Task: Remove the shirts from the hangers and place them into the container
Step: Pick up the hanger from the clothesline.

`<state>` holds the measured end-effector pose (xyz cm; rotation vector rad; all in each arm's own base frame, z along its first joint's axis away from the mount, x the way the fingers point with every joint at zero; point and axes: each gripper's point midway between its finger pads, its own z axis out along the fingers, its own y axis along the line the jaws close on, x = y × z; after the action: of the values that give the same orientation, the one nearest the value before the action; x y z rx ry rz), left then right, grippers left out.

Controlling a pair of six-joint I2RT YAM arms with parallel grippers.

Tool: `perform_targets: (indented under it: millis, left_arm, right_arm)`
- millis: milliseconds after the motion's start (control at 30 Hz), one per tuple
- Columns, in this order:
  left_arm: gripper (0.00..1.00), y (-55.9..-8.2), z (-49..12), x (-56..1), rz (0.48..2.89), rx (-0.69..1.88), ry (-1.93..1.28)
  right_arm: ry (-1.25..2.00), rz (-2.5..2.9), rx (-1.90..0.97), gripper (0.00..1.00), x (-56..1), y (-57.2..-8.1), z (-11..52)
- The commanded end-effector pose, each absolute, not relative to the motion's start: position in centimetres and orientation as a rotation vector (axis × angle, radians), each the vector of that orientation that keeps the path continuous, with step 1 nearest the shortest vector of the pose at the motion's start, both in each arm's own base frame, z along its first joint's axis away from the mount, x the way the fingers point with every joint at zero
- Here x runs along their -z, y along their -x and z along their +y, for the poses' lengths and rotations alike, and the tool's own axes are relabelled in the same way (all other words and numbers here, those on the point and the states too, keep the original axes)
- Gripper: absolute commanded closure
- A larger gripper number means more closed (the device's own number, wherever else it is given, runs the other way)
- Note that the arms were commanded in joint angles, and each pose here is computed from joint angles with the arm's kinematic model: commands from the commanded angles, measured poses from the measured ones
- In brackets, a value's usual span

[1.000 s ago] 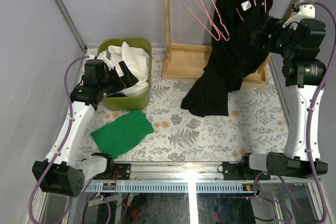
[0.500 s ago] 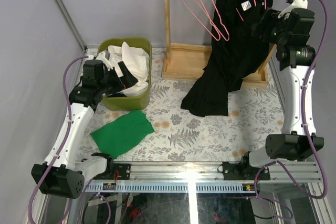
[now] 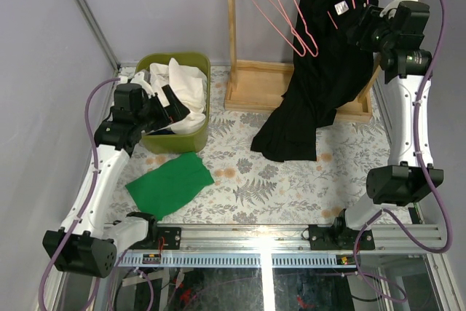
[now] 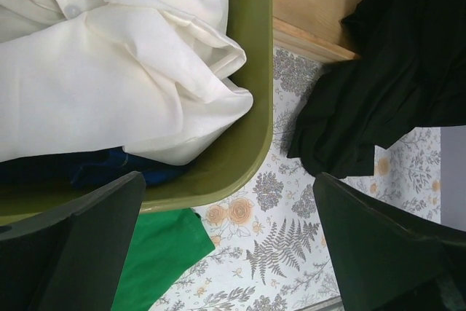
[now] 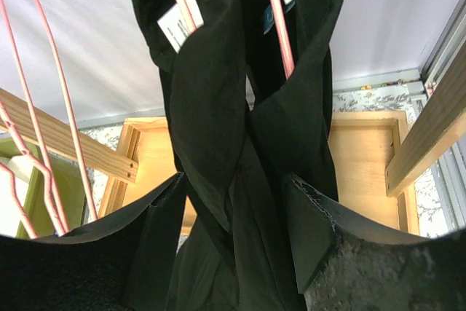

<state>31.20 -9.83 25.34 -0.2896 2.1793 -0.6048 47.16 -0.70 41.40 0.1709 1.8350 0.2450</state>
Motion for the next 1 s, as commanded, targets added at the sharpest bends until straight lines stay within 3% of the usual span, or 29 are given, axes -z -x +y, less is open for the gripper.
perform_targets:
  millis: [0,233,467,633,867,967]
  left_arm:
    - [0.00,-31.2,-9.0,-26.7,2.130,0.559,0.334]
    - [0.00,-31.3,-7.1,-27.7,2.086,0.454,0.409]
    - [0.00,-31.2,-5.1,-28.2,2.030,0.370,0.533]
    - [0.00,-31.0,-3.0,-29.3,1.948,0.284,0.647]
    - [0.00,-30.2,-3.9,-29.3,1.947,0.330,0.556]
    - [0.00,-30.2,-5.3,-29.3,1.954,0.416,0.518]
  right_arm:
    - [-0.156,1.838,-0.265,0.38,-41.8,-46.9,-0.3]
    - [-0.050,1.861,-0.397,0.39,-41.0,-45.6,2.3]
    - [-0.095,1.892,-0.529,0.49,-38.8,-45.6,4.5]
    - [-0.111,1.837,-0.434,0.51,-38.4,-46.1,4.8]
    - [-0.162,1.766,-0.398,0.63,-39.4,-46.5,4.5]
    - [-0.179,1.752,-0.382,0.76,-39.6,-46.6,4.2]
